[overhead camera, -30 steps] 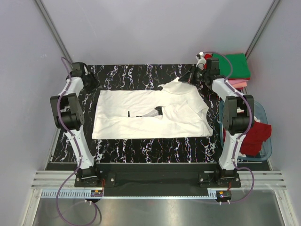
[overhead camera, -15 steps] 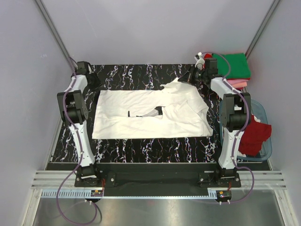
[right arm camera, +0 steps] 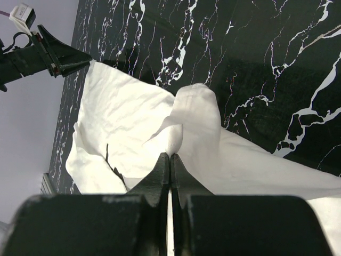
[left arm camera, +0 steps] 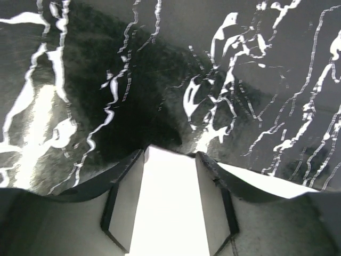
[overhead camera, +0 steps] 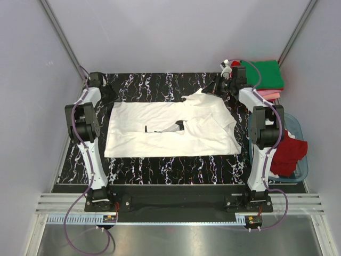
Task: Fold and stack the t-shirts
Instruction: Fold the tshirt
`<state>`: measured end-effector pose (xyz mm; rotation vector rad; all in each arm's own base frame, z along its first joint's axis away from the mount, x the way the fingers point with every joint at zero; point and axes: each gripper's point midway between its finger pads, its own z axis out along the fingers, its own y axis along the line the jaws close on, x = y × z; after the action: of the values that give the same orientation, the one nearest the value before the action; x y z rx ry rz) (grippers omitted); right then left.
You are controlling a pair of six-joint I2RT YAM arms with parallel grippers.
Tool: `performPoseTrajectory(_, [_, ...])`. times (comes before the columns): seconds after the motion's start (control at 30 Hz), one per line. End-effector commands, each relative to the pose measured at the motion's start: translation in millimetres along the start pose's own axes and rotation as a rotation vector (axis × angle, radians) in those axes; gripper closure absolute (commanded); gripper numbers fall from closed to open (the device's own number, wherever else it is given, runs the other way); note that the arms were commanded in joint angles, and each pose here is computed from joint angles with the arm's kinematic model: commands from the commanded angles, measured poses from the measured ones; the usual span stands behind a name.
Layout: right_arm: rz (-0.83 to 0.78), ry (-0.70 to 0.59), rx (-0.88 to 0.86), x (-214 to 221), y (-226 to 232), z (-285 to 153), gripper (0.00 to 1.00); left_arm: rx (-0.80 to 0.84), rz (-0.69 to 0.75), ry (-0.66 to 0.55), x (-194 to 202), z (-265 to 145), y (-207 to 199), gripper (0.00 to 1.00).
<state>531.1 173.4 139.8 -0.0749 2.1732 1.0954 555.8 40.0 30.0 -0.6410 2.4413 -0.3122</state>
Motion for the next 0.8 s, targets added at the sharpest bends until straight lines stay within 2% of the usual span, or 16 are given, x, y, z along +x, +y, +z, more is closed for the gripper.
performPoseTrajectory(0.0, [-0.058,-0.040,-0.029,-20.3,17.5,-7.8,1.00,-0.067,0.031,-0.039,-8.3,-17.5,11.5,0.48])
performPoseTrajectory(0.2, [-0.051,-0.037,-0.028,-19.5,15.8,-7.3,1.00,-0.068,0.040,-0.024,-5.8,-15.0,10.4,0.56])
performPoseTrajectory(0.37, [-0.054,-0.039,-0.031,-21.1,15.1,-7.7,1.00,-0.066,0.058,-0.016,-8.0,-10.0,1.0,0.58])
performPoseTrajectory(0.77, [-0.048,-0.030,-0.055,-18.7,13.5,-6.9,1.00,-0.057,0.070,0.009,-5.7,-3.8,-5.7,0.87])
